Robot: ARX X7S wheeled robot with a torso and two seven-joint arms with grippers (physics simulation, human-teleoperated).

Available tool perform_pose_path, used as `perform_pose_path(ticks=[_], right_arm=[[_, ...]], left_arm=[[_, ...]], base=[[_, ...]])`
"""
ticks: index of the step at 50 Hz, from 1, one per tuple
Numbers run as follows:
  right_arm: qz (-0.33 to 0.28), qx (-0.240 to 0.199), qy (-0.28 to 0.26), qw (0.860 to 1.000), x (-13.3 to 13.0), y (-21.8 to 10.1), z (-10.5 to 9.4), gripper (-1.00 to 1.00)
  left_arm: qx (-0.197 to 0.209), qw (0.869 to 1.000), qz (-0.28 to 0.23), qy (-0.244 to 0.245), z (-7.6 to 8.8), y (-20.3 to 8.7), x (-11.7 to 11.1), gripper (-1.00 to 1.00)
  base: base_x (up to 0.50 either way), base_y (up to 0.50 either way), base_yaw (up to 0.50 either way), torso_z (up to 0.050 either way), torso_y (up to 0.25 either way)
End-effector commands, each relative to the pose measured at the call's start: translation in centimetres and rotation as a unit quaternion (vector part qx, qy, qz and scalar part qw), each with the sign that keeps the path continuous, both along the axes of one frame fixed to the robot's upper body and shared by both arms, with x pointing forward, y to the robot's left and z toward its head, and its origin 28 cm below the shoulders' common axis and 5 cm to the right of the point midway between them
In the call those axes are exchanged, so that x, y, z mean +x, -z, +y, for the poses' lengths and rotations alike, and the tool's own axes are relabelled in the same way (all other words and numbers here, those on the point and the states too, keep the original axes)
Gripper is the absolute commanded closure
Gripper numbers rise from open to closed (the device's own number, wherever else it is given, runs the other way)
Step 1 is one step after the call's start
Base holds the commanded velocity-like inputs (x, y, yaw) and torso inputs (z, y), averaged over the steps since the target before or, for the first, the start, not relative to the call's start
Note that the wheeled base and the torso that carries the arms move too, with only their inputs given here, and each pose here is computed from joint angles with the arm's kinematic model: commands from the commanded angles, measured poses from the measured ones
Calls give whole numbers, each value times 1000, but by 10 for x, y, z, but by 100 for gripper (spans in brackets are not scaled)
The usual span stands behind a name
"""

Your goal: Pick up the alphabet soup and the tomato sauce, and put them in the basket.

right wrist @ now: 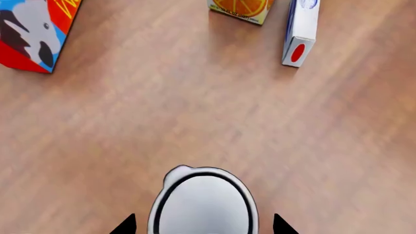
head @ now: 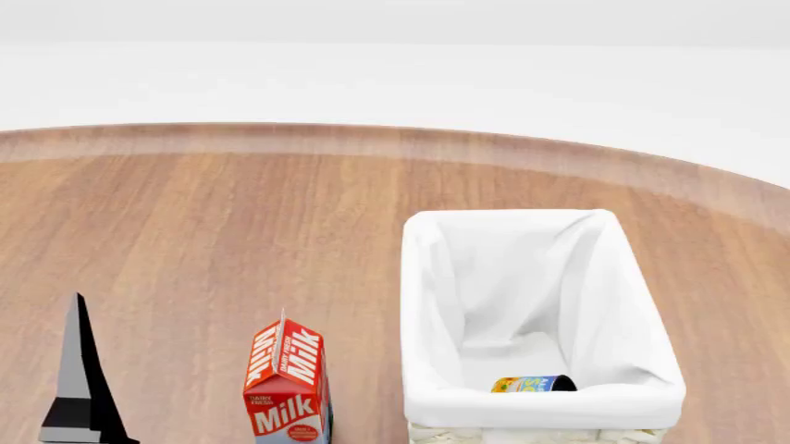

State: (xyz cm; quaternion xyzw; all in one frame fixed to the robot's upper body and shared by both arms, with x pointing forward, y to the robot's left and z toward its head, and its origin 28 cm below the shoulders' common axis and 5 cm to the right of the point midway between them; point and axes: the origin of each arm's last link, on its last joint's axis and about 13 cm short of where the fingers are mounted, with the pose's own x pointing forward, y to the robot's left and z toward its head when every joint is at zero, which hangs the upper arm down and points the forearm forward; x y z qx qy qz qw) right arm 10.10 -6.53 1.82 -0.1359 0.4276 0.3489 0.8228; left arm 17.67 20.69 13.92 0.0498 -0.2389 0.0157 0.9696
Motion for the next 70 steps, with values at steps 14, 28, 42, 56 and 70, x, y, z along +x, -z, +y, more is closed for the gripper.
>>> perform_pose_path(ticks=[14, 28, 42, 56, 70], right_arm=[[9, -2, 2, 1000, 4, 15, 1, -100], [9, 2, 0, 1000, 4, 19, 3, -100], [-26, 4, 1, 1000, 7, 4, -1, 100], [-97, 13, 33, 995, 26, -39, -16, 100], [-178, 20, 48, 983, 40, -81, -22, 100]], left_arm=[[0, 1000, 1, 1, 0, 1, 0, -100], [-1, 1000, 3, 1, 0, 3, 0, -100], [2, 1000, 3, 4, -1, 2, 1, -100], [2, 1000, 3, 6, -3, 2, 1, -100], [-1, 1000, 1, 7, -3, 1, 1, -100]], base=[[0, 0, 0, 0, 0], [0, 0, 0, 0, 0], [0, 0, 0, 0, 0], [0, 0, 0, 0, 0], [0, 0, 0, 0, 0]])
